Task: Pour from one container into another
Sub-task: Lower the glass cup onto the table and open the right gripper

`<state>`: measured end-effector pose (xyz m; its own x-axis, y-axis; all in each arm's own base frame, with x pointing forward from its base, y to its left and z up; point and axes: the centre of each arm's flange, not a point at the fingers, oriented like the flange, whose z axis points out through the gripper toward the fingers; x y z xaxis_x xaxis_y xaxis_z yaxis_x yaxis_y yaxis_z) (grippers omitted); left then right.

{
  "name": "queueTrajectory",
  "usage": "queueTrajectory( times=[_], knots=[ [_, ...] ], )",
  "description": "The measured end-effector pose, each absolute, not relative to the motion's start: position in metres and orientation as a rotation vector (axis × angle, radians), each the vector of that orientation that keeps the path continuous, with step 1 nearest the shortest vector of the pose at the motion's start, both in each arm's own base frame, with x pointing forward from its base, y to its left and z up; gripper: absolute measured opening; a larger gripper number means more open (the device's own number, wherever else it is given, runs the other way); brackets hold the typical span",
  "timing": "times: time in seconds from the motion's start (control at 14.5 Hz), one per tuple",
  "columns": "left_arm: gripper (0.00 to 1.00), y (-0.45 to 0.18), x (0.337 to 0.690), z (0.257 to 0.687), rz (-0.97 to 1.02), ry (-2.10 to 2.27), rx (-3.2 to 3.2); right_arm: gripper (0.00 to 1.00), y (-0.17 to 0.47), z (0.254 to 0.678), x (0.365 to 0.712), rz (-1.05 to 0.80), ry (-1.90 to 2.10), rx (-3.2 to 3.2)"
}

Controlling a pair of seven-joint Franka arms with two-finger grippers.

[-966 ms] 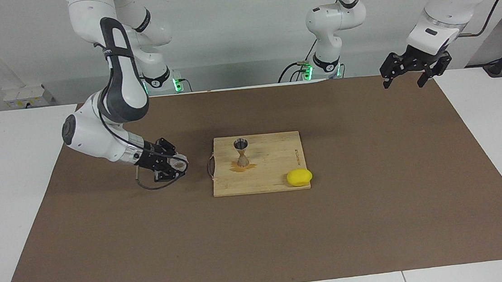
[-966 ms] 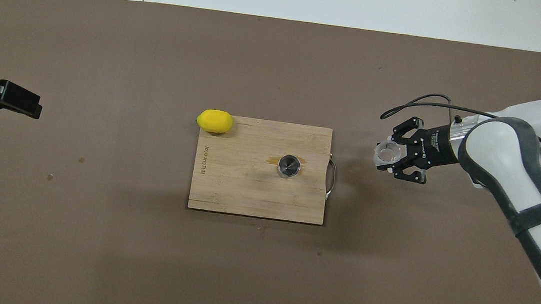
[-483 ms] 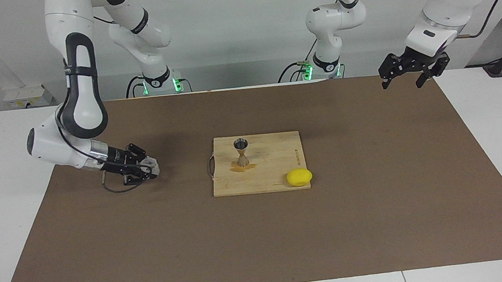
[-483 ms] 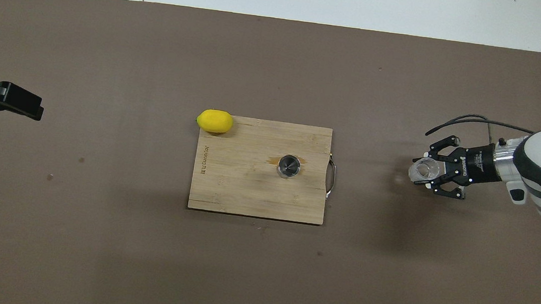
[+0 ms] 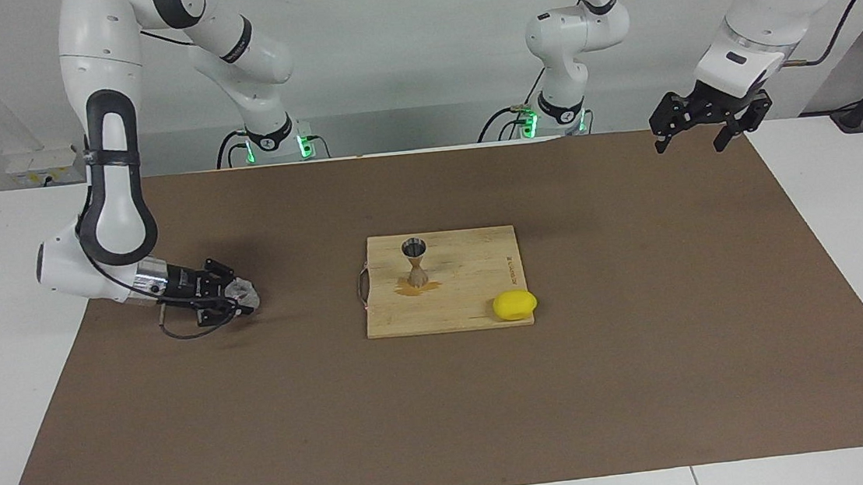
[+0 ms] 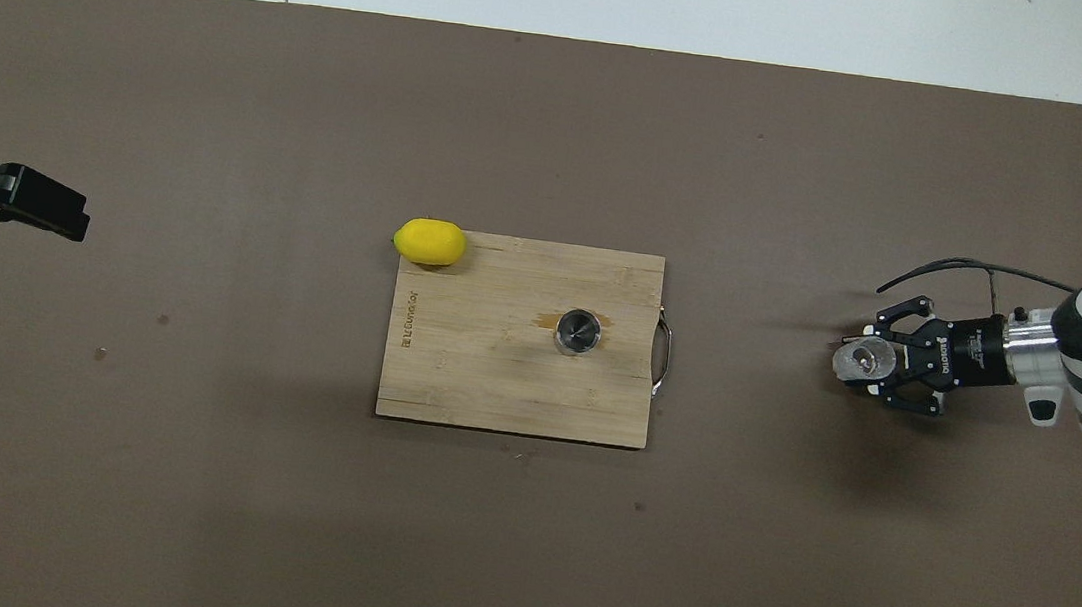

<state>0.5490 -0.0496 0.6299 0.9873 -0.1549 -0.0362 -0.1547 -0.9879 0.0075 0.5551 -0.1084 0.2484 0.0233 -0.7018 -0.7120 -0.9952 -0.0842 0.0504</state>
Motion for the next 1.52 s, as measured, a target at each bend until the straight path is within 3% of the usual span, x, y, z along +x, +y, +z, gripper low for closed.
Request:
queueTrajectory(
  times=[0.14,0.41,0.48,0.76,1.03,1.52],
  knots=[
    [1.00,-0.050,0.549,0.630,-0.058,-0.243,3.127,0.56,-0.108,0.245,0.552,0.826,1.730,-1.832],
    [1.00,-0.050,0.549,0.630,-0.058,-0.243,3.127,0.97,-0.129,0.244,0.546,0.805,1.764,-1.795],
    [1.00,-0.050,0.549,0.630,-0.058,-0.243,3.127,1.00,-0.139,0.245,0.542,0.796,1.777,-1.777],
    [1.00,-0.050,0.549,0.630,-0.058,-0.243,3.127,1.00,-0.159,0.263,0.535,0.719,1.737,-1.919],
    [1.00,-0.049,0.549,0.630,-0.058,-0.243,3.127,1.00,-0.159,0.322,0.535,0.563,1.658,-2.189],
    [1.00,-0.049,0.549,0.630,-0.058,-0.243,3.127,1.00,-0.043,0.410,0.560,0.259,0.767,-2.902]
  ],
)
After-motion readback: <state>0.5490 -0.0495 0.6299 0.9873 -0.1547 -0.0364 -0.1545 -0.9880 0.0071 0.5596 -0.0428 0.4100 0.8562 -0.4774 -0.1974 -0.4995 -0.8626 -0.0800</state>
